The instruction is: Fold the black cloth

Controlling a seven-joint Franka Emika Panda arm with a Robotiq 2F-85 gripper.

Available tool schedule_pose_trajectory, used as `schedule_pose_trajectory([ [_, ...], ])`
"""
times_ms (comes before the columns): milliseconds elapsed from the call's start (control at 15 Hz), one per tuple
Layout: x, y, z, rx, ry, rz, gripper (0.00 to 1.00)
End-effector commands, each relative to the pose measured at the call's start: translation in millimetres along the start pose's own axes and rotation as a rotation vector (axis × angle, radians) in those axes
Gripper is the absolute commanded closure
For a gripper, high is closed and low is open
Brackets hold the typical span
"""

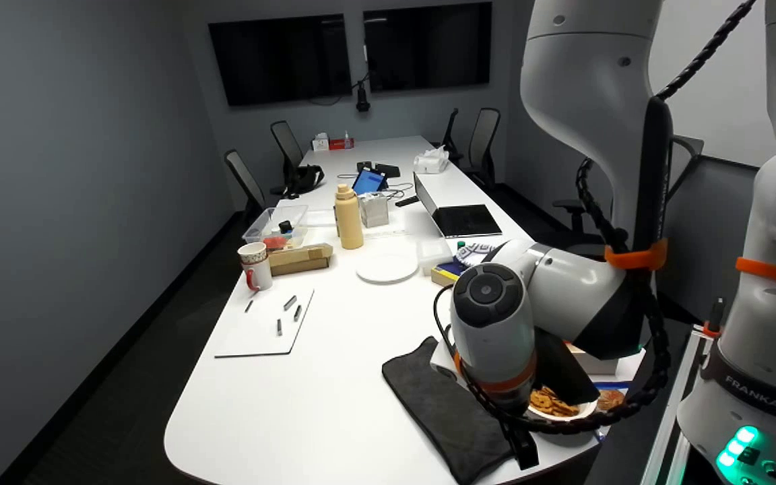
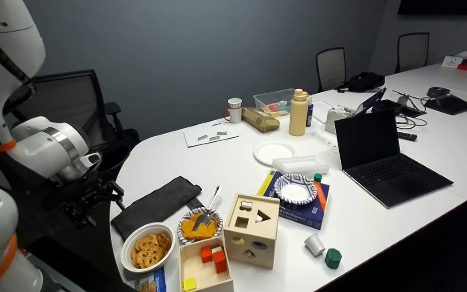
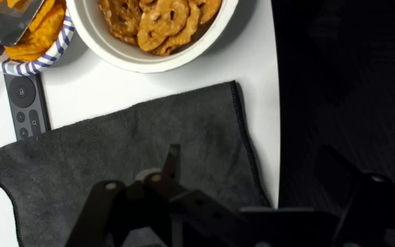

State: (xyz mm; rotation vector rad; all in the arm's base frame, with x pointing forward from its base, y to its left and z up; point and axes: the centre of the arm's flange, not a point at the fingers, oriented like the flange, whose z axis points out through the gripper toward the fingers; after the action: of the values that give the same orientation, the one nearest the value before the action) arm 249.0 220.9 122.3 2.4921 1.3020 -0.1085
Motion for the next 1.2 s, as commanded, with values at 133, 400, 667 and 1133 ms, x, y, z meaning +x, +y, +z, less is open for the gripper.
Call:
schedule_pose_trajectory([
  [133,12.3,-1.7,56.1,-0.003,-0.001,-0.05,0.0],
  [400,24.2,-4.6,76.4,0.013,0.003,-0.073,0.0],
  [667,32.5,-9.7,91.4,0.025,-0.002,-0.081,0.0],
  [1133,35.1,-20.0,95.2,0.03,-0.01,-0.072,0.65],
])
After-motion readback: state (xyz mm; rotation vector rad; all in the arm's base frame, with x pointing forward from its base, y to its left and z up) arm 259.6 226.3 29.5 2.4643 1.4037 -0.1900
